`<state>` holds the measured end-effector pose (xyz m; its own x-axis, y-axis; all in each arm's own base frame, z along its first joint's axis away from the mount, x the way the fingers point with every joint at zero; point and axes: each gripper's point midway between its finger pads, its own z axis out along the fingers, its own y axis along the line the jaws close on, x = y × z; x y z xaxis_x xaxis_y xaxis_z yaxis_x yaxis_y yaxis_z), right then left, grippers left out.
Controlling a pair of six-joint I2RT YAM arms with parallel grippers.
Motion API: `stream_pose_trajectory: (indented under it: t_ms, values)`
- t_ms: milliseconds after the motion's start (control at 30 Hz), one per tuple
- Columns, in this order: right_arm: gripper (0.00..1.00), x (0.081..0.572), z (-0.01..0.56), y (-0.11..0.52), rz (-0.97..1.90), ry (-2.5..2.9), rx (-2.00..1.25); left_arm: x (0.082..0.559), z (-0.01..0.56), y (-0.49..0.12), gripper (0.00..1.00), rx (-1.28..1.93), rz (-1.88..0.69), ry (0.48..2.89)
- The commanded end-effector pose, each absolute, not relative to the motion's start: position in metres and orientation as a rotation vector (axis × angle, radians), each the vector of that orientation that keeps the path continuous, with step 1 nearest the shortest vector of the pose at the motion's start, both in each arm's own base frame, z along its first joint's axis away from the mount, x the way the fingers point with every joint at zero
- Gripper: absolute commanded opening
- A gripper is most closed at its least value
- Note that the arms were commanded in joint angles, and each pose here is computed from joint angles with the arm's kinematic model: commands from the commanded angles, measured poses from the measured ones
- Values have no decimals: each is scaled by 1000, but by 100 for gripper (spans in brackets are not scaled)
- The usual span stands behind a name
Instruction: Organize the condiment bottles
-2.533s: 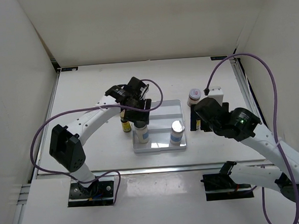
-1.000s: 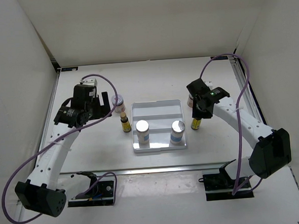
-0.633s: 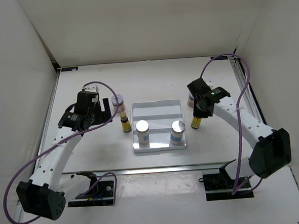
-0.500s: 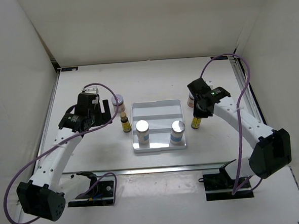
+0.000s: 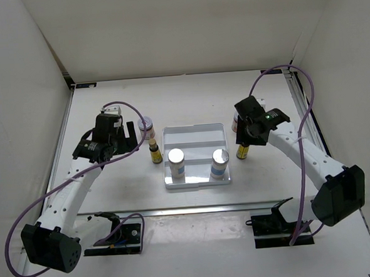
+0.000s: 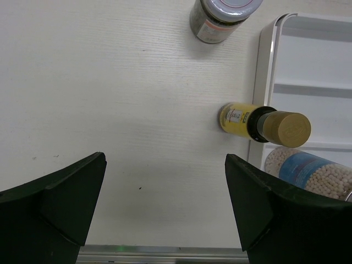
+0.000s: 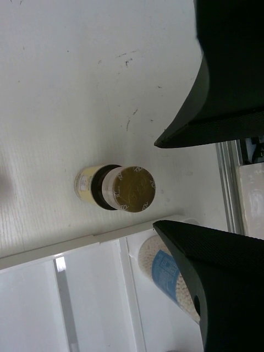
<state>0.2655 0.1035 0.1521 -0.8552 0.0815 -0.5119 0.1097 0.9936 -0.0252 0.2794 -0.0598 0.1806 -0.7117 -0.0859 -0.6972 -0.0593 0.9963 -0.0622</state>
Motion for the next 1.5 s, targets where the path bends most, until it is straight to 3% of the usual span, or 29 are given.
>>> stream_pose_trajectory:
  t_ms: [0, 267, 600, 1033, 1467]
  values:
    - [60, 272, 161, 104, -53, 2566, 129, 283, 185, -56, 100, -112, -31, 2339]
    - [58, 288, 155, 103, -128, 2559, 104, 284, 183, -56, 100, -111, -28, 2348]
    - [45, 302, 149, 105, -142, 2551, 106, 286, 175, -57, 100, -108, -17, 2376]
    - [0, 294, 159, 106, -65, 2538, 100, 287, 178, -59, 100, -94, -26, 2370]
    - [0, 292, 221, 130, 51, 2421, 1, 287, 178, -59, 100, -94, -26, 2370]
